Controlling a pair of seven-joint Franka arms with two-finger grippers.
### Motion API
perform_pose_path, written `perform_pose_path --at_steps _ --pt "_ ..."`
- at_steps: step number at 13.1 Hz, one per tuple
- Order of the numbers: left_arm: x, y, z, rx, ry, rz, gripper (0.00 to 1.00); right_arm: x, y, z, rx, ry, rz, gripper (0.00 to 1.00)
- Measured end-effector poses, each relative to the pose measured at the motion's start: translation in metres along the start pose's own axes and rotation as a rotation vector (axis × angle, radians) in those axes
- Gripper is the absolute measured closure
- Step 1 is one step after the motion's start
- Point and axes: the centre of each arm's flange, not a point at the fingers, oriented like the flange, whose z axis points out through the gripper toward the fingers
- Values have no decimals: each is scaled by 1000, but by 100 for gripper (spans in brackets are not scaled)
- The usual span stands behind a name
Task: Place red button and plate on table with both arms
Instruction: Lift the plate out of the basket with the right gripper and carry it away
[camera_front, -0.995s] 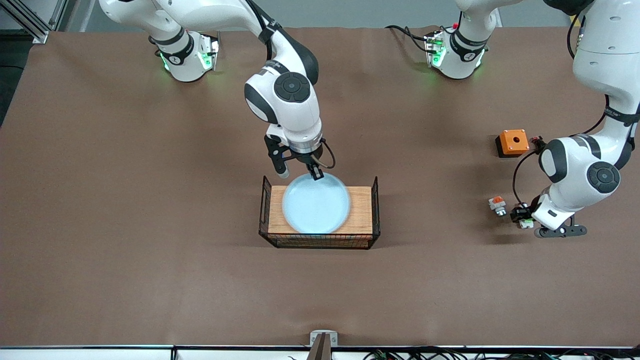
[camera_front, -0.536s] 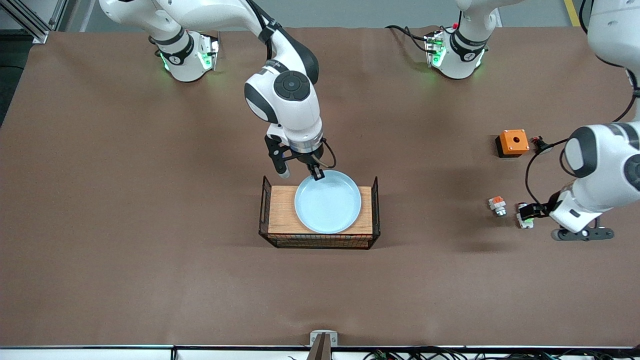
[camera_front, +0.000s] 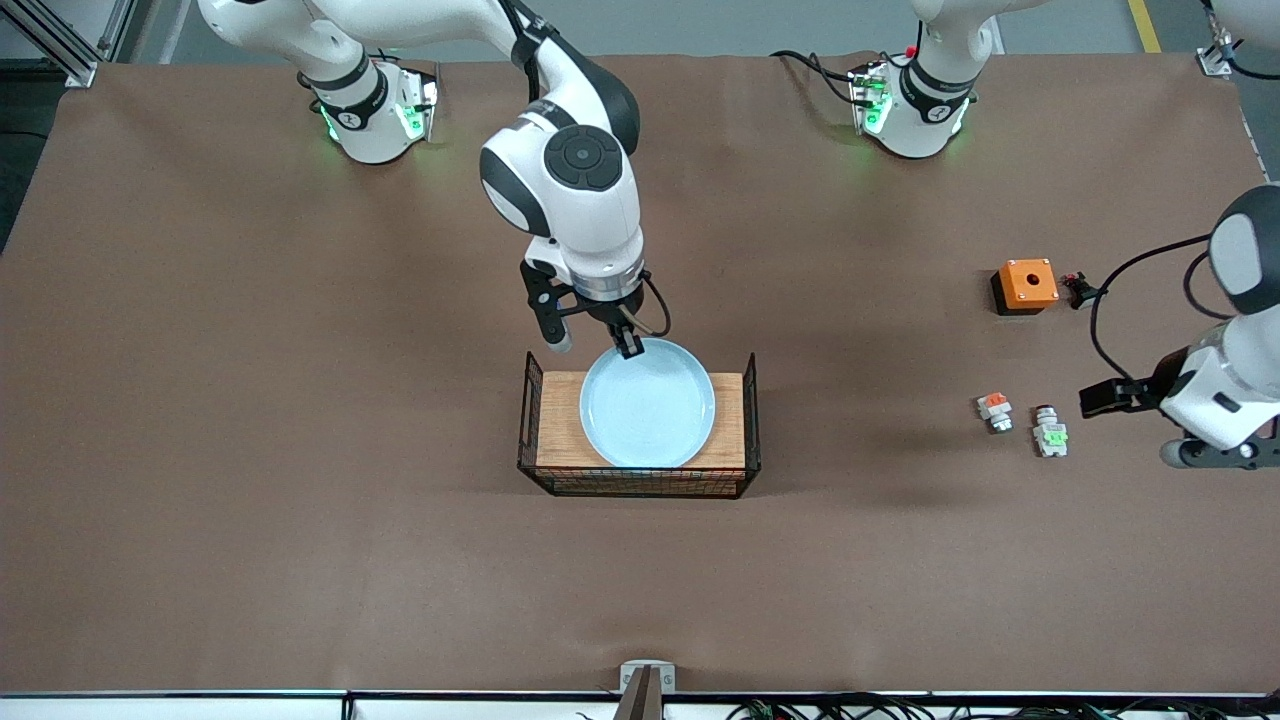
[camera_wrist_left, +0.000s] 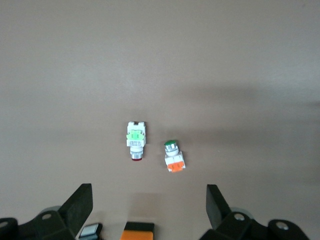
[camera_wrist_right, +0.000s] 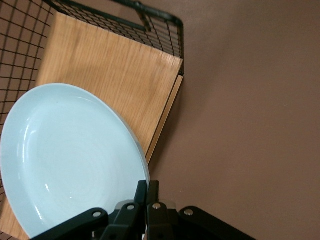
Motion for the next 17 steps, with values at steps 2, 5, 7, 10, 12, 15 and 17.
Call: perform_pose_path --at_steps 2,5,7,10,12,15,17 --pt "-2 0 -26 4 23 -22 0 1 5 -28 -18 10 -3 97" --pt "-6 -2 -54 10 53 -27 0 6 21 -91 -74 7 -61 97" --pt "-12 -2 -72 10 67 -32 0 23 35 -139 -98 -1 -157 97" --pt "-24 -1 -94 0 69 -42 0 95 51 -193 -175 2 -396 97" --pt "-27 -3 -101 3 76 -47 0 170 51 -213 -213 -21 -557 97" --pt "-35 -8 -119 8 79 -57 0 295 49 -209 -234 -82 -760 97" --pt "-45 -7 -127 12 54 -58 0 361 53 -194 -230 -115 -850 97"
